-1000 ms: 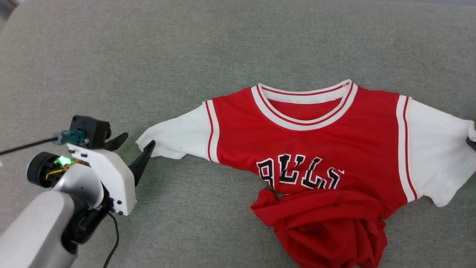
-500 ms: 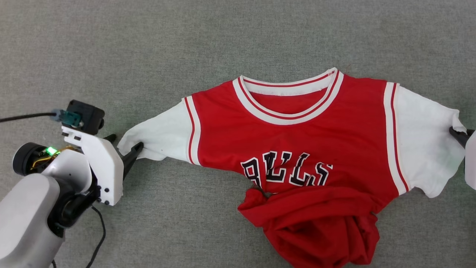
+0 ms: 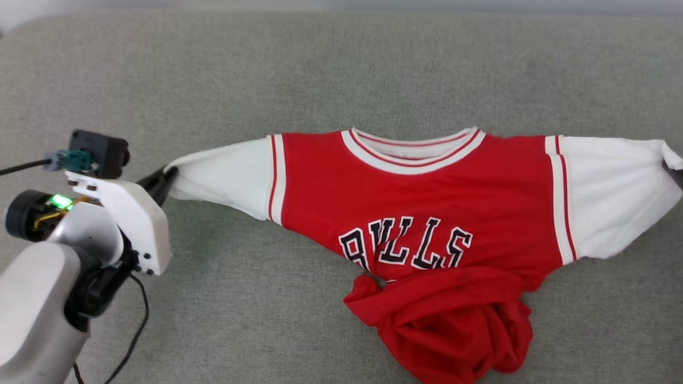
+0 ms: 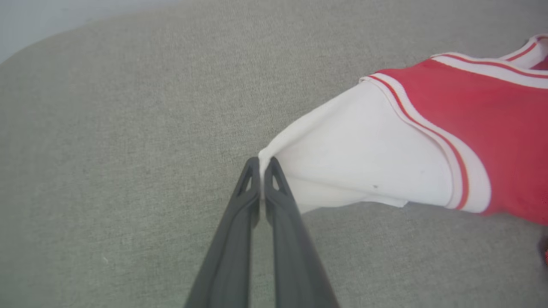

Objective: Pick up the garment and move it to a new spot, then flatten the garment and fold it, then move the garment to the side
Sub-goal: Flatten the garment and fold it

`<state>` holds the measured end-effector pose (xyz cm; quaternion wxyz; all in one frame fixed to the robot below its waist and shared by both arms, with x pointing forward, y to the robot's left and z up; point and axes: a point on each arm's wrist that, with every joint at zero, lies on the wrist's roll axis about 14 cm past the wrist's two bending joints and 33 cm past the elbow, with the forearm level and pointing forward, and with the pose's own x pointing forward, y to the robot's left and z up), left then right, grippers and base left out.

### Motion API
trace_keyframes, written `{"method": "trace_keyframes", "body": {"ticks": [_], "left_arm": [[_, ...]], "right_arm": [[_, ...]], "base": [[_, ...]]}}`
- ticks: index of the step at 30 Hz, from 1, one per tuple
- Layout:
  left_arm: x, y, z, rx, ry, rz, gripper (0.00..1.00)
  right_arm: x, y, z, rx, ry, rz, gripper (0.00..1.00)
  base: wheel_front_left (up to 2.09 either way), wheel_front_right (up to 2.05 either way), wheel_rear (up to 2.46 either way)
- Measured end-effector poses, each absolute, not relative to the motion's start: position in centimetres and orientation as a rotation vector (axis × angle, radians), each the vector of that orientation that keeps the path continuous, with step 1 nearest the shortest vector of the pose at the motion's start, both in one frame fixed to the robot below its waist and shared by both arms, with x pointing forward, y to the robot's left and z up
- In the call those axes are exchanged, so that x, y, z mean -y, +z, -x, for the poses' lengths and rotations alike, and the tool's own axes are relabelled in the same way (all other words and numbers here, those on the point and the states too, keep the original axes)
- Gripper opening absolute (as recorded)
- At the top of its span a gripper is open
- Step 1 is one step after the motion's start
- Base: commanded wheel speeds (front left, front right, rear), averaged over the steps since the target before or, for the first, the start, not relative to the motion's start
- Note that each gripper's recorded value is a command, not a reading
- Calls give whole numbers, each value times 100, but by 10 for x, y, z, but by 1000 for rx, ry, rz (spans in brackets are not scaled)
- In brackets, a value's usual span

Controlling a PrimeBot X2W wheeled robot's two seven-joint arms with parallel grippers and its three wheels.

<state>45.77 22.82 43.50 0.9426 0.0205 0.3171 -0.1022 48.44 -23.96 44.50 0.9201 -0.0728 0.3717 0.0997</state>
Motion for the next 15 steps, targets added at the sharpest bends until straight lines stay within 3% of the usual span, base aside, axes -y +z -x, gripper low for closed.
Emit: {"method": "trace_keyframes", "body": {"ticks": [11, 15], "left_arm": [[-245, 603, -450, -139, -153, -156, 0], [-251, 691, -424, 100, -127, -203, 0]], "right_arm": [[242, 590, -487, -343, 178, 119, 0], [243, 683, -473, -81, 167, 160, 0]], "base": [[0, 0, 0], [0, 0, 0]]}}
